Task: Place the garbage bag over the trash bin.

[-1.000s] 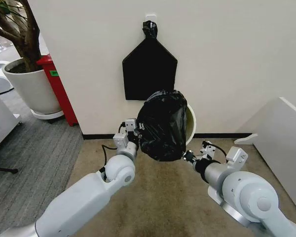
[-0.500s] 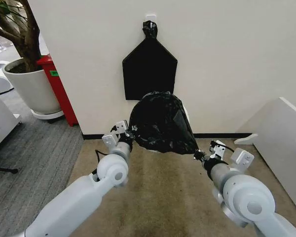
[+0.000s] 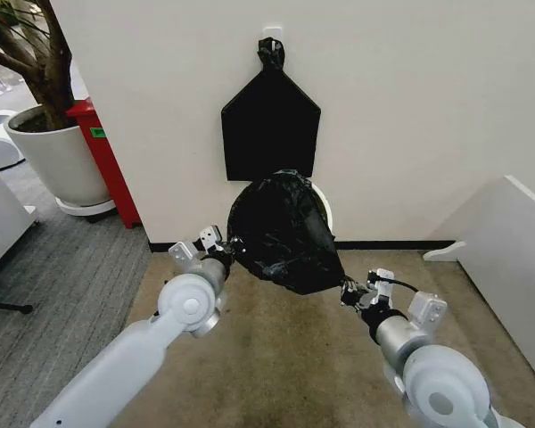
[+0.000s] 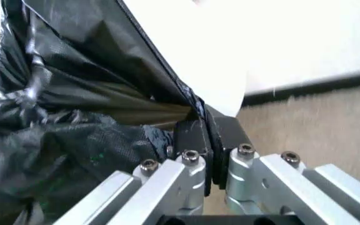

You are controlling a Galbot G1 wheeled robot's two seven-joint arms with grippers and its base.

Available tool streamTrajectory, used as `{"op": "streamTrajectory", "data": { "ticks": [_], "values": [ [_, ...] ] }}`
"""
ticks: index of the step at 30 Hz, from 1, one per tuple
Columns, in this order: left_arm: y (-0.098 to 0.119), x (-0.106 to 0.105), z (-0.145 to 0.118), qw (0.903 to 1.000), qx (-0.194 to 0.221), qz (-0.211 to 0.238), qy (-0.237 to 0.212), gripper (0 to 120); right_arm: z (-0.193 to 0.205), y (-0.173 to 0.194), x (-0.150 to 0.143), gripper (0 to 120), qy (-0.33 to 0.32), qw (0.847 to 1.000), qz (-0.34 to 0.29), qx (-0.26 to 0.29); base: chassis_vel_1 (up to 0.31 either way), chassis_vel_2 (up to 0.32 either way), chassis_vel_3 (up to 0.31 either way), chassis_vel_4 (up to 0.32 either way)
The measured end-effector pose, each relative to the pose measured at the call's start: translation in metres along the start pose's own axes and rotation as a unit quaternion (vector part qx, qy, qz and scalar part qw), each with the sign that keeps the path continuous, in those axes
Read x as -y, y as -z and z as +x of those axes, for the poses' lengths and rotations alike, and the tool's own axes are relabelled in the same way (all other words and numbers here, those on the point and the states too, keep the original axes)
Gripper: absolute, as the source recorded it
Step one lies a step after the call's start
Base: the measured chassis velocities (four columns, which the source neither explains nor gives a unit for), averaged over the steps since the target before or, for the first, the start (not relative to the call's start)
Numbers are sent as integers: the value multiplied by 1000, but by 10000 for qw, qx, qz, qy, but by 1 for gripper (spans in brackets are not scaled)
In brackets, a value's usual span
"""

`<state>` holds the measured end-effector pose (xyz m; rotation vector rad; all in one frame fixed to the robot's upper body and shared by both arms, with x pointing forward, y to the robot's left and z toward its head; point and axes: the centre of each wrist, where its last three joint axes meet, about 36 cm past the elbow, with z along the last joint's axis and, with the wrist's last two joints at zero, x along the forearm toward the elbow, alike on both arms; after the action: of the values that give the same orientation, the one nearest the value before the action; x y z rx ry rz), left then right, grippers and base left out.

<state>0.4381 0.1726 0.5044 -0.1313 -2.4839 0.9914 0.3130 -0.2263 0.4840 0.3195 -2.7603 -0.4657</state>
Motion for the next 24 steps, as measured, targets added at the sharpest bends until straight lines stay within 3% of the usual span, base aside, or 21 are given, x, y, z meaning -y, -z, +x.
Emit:
{"op": "streamTrajectory", "data": {
  "ticks": [7,14,18,19,20,21,24],
  "values": [
    [7,-5,6,9991,-276,319,8,0,-1,-15,11,1,335,9970,625,324,0,0,0,0],
    [7,-15,-2,9996,216,-177,68,0,25,1,-12,24,253,9980,382,429,0,0,0,0],
    [3,-19,-11,9965,608,-574,-25,0,39,26,-34,42,-19,9983,-532,244,0,0,0,0],
    [2,-20,-12,9961,642,-607,-40,0,40,32,-38,42,-83,9971,-729,204,0,0,0,0],
    [-1,-20,-13,9952,714,-667,-71,0,44,44,-46,49,-257,9915,-1272,-8,0,0,0,0],
    [-1,-20,-13,9952,714,-667,-71,0,44,44,-46,49,-257,9915,-1272,-8,0,0,0,0],
    [-6,-21,-13,9931,856,-783,-159,0,41,63,-49,62,-519,9679,-2376,-628,0,0,0,0]
  ]
}}
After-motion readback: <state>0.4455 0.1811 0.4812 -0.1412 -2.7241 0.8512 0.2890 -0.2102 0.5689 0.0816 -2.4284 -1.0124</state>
